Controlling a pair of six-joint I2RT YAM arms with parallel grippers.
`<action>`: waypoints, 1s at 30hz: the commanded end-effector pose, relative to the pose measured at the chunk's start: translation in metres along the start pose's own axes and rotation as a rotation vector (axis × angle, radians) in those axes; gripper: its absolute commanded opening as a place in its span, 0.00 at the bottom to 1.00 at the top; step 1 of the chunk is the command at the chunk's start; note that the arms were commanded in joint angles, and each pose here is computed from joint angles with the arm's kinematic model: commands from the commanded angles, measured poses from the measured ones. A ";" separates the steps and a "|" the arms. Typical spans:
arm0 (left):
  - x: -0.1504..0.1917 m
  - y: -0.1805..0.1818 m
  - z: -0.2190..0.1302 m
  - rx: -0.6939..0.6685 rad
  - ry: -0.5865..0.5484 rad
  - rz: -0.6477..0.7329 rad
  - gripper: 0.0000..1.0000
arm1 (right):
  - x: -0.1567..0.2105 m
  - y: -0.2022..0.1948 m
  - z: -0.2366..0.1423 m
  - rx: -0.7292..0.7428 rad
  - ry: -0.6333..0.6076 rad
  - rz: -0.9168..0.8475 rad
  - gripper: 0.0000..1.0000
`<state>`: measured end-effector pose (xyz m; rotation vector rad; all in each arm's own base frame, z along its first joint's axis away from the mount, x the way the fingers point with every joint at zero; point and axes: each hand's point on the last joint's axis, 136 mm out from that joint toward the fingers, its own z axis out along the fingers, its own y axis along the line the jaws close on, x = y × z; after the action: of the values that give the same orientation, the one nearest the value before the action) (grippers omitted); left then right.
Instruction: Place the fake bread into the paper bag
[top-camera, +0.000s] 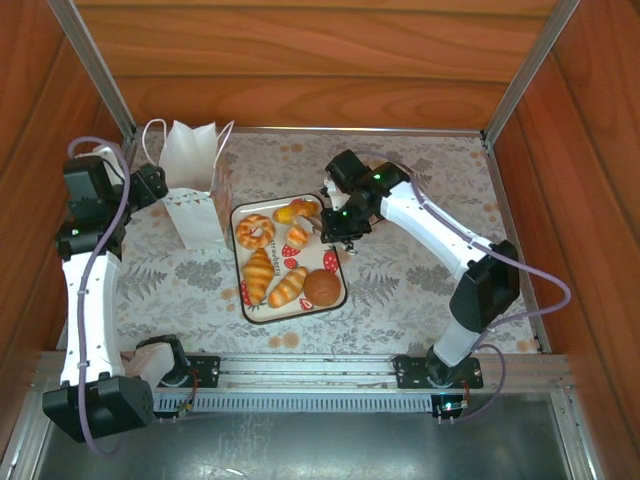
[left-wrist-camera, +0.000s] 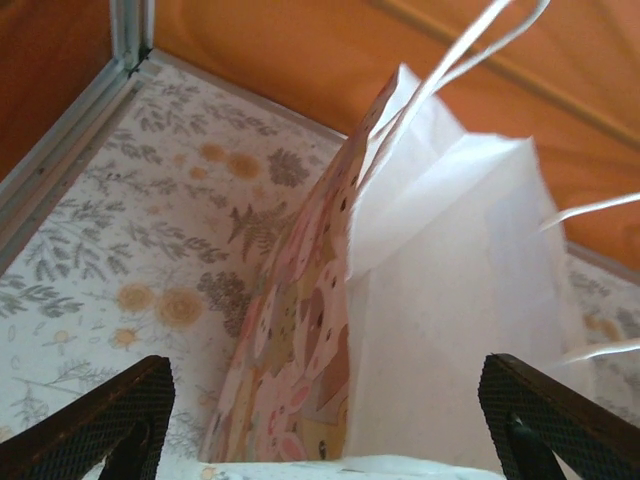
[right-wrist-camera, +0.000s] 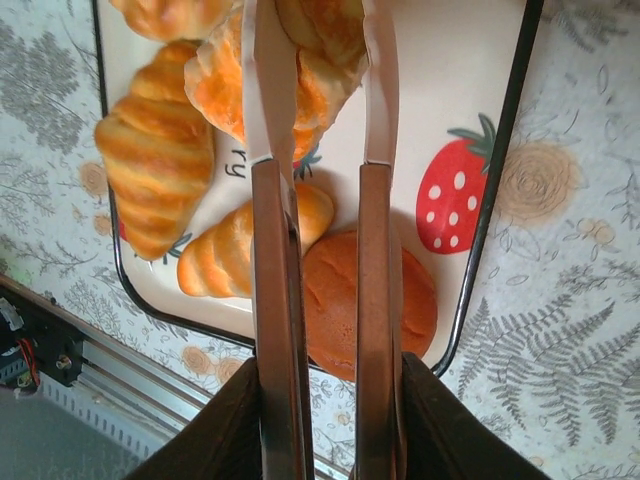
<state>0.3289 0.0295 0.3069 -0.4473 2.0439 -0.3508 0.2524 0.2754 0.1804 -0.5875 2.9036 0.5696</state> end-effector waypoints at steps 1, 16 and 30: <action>-0.007 -0.015 -0.006 0.107 0.035 -0.054 0.81 | -0.009 0.005 -0.028 0.001 -0.116 -0.068 0.20; -0.004 -0.014 0.027 0.164 0.149 -0.094 0.66 | -0.064 0.036 -0.152 0.017 -0.569 -0.251 0.20; -0.003 0.005 0.068 0.112 0.220 -0.121 0.42 | -0.115 0.090 -0.213 -0.067 -0.787 -0.399 0.20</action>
<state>0.3861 0.0279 0.2695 -0.4809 2.2065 -0.6109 0.3068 0.2893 0.4094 -0.6660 2.0763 0.6151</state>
